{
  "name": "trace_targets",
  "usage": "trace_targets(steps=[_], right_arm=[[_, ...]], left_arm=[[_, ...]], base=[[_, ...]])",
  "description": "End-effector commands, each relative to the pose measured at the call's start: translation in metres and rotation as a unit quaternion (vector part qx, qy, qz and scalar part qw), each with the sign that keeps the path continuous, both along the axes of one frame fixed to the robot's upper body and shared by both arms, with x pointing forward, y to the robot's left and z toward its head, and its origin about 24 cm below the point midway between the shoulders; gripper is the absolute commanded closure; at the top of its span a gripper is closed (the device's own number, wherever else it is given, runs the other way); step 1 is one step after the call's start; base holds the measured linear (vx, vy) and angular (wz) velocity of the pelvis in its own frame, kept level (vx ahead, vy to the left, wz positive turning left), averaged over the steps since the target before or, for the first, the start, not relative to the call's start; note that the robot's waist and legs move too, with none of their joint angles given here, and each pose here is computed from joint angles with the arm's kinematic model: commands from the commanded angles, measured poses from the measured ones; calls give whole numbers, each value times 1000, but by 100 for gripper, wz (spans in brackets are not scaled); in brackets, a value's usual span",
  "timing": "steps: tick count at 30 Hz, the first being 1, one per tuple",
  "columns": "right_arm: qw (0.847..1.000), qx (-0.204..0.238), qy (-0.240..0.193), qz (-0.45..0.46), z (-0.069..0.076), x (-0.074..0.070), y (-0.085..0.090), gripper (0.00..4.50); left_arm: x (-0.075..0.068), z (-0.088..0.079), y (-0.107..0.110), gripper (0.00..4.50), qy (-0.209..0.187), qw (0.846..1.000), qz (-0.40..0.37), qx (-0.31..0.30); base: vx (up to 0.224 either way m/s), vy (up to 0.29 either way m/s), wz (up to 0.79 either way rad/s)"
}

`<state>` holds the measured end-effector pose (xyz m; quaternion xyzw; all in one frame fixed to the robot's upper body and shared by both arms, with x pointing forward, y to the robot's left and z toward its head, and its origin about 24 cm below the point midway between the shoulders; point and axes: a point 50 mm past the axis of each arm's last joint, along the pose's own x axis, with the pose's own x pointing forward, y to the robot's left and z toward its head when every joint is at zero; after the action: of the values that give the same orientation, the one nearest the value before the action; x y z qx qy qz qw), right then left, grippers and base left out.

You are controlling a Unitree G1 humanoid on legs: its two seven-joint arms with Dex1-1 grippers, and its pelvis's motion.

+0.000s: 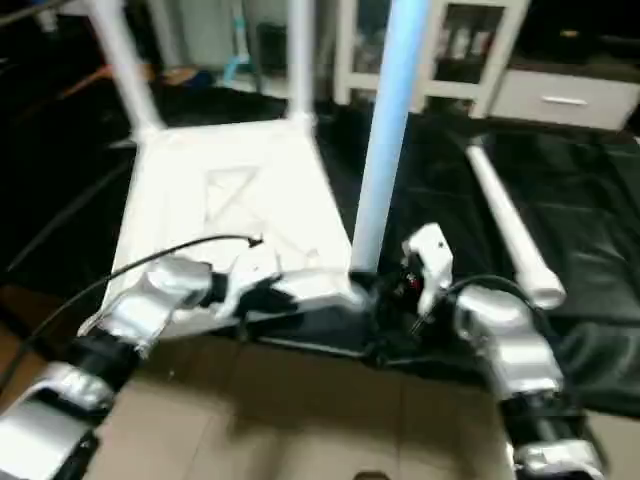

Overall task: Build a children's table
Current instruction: Rotate leg to tighten

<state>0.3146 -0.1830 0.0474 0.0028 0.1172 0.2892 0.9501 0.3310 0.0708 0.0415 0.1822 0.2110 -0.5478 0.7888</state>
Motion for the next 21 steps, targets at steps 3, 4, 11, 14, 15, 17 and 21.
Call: trace_targets(steps=[3,4,11,14,15,17,21], right_arm=[[972,-35,8,-231,-16,20,3,262],[968,-35,0,-248,-16,24,11,262],[967,10,-56,-249,1,38,48,262],[972,32,-78,-219,8,40,53,262],[974,44,-89,-205,11,39,54,262],[978,53,-104,-175,16,38,56,206],[980,56,-139,-129,27,35,51,170]], left_arm=[[7,5,-43,450,14,994,96,-47],[8,8,-50,450,14,992,106,-60],[15,15,-57,450,-9,988,145,-61],[18,13,-50,450,-15,986,157,-49],[19,12,-48,450,-14,986,159,-46],[20,11,-44,450,-18,986,161,-39],[21,8,-36,450,-28,988,149,-21]], base=[[-35,13,-5],[0,0,0],[0,0,0],[0,0,0],[0,0,0],[0,0,0],[0,0,0]])
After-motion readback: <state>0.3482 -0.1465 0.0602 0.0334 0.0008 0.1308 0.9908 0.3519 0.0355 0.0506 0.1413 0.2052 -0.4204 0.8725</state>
